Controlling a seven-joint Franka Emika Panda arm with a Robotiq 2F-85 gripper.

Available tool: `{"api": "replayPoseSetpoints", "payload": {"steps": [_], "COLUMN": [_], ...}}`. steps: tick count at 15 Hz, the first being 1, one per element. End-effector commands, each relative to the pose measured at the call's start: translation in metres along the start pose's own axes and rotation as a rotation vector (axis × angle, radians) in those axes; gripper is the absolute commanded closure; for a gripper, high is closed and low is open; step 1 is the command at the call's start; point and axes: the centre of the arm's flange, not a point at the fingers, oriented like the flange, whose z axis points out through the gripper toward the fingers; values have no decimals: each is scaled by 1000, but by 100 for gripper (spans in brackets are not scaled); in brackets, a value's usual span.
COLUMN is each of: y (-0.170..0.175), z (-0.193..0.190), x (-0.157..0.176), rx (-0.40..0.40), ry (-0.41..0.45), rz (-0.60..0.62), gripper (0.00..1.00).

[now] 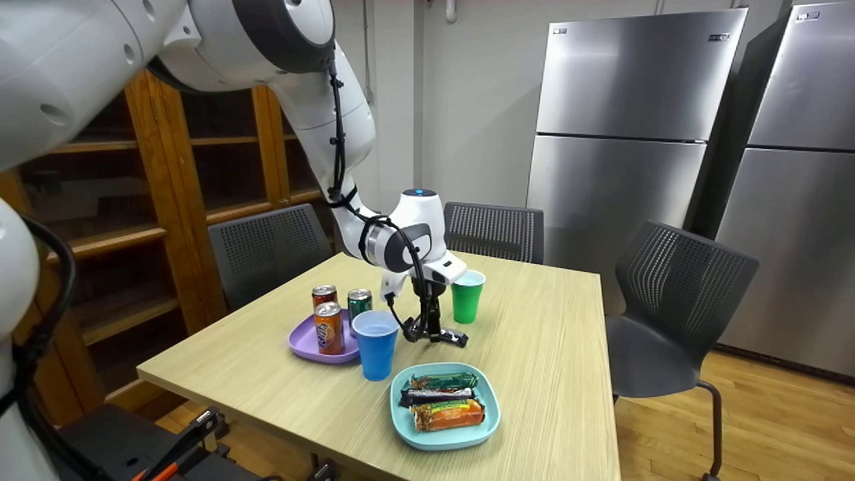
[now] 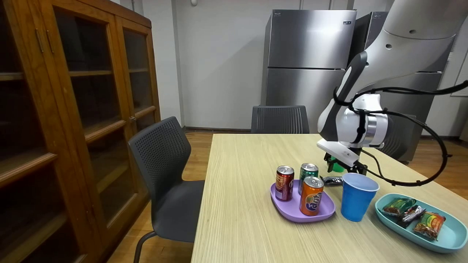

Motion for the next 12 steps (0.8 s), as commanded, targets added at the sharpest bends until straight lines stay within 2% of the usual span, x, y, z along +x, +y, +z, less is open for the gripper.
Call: {"api": "replayPoseSetpoints", "payload": {"steps": [1, 12], "y": [-18, -31], "z": [6, 12], "x": [11, 18], "rx": [-3, -35], "ry": [-38, -80], "rz": [38, 77], "gripper": [0, 0]}}
